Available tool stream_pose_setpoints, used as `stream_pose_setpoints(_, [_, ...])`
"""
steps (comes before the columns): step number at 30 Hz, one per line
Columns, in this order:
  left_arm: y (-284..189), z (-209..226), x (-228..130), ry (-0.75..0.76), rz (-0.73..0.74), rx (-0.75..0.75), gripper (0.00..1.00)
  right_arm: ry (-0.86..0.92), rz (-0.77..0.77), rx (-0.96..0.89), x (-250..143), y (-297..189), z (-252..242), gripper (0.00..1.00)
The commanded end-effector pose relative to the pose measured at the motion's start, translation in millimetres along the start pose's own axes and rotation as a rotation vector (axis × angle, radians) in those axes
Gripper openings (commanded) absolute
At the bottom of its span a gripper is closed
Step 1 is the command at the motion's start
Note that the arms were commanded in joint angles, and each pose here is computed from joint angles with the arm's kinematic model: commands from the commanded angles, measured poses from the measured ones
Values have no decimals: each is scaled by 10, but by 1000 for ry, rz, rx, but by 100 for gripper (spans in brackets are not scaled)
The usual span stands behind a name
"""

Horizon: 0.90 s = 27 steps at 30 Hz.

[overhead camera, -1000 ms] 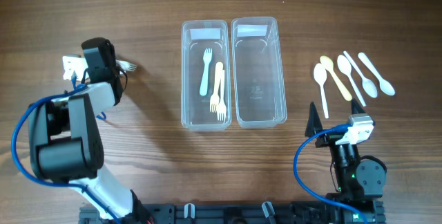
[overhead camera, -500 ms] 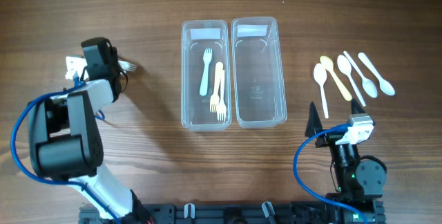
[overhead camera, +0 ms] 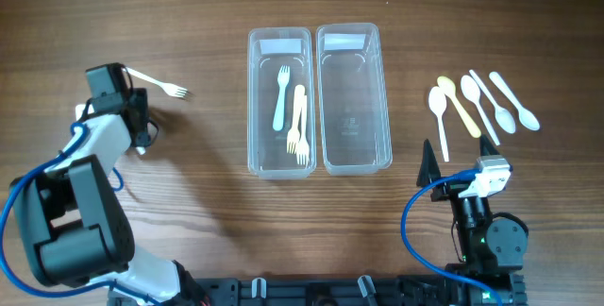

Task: Pack container

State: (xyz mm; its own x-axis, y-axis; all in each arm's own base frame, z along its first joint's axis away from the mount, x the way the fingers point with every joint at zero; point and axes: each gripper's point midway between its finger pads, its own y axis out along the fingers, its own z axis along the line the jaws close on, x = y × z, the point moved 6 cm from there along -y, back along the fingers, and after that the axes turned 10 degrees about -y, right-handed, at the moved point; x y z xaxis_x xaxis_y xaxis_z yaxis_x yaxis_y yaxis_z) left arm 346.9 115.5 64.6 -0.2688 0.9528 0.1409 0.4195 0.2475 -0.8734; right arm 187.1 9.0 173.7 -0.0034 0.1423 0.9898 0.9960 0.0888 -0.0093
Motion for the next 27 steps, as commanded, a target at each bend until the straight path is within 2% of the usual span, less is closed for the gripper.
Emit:
stream_pose_setpoints(1, [14,176,104,82,-3,48,75,-5,-6,1,6,0,0,100])
stream_pose_setpoints(5, [-50,-22,61,211,20,-60,73,-5,-6,1,6,0,0,100])
stream_pose_setpoints(12, [-385,-405,-75,413,6,-271,61,-5,-6,1,6,0,0,100])
stream_pose_setpoints(17, [-768,-510,-114,624,-37,-351,66,-5,-6,1,6,0,0,100])
stream_pose_setpoints(22, [-991,-477,-78,890,-95,-353,48,-5,-6,1,6,0,0,100])
stream_pose_setpoints(27, [-924,-337,-54,912,-87,-263,58,-5,-6,1,6,0,0,100])
